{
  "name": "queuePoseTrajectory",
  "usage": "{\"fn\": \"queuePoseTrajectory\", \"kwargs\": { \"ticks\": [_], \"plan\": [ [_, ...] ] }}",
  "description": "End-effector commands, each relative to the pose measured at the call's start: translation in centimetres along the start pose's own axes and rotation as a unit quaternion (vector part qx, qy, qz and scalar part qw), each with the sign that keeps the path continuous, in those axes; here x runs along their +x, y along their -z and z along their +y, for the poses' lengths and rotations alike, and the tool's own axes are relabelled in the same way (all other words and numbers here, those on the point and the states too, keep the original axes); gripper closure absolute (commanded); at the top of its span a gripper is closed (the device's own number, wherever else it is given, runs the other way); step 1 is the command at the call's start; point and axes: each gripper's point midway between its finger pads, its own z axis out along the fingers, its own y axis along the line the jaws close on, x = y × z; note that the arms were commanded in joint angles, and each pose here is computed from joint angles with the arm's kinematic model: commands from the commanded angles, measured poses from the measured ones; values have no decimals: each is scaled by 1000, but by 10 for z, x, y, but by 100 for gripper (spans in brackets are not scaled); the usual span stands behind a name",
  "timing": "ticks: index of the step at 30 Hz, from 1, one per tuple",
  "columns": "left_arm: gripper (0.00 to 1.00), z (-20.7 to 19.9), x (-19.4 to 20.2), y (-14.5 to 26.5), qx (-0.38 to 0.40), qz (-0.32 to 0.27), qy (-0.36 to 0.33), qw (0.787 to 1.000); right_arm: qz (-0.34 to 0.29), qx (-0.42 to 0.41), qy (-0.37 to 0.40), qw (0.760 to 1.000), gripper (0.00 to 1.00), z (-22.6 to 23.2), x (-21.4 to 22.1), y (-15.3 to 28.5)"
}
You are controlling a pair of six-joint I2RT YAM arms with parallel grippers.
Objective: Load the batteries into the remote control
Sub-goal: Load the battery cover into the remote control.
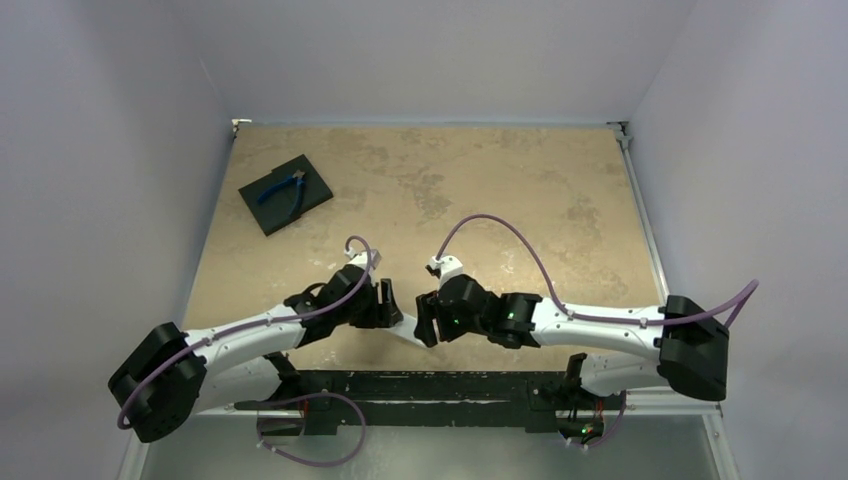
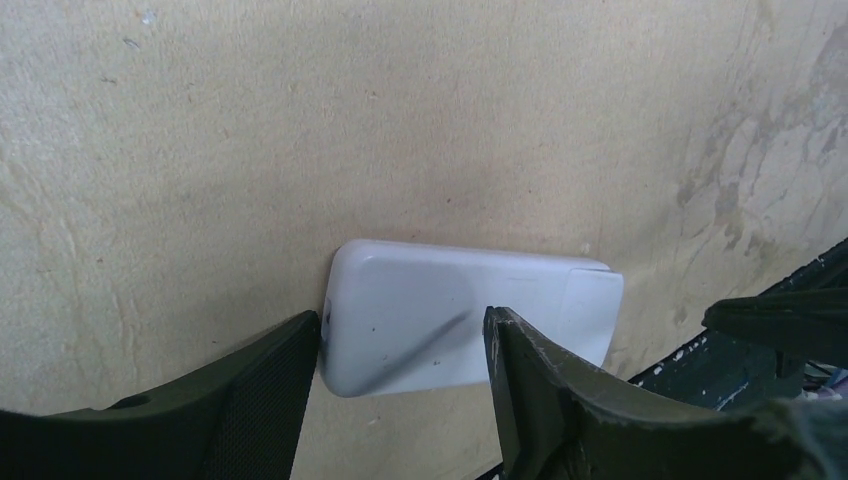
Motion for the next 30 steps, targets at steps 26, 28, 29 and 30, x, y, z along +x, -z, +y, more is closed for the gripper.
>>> {"fn": "queuePoseTrajectory", "kwargs": {
  "ticks": [26, 28, 29, 30],
  "plan": [
    [49, -6, 35, 11, 69, 37, 68, 995, -22, 144, -92, 985, 64, -48, 2, -5],
    [50, -12, 30, 12, 85, 23, 69, 994, -23, 145, -95, 985, 64, -49, 3, -5],
    [50, -13, 30, 12, 86, 23, 70, 994, -23, 146, -97, 984, 64, -49, 3, -5],
    [51, -13, 30, 12, 87, 22, 72, 993, -23, 147, -98, 984, 64, -50, 4, -5]
  ]
}}
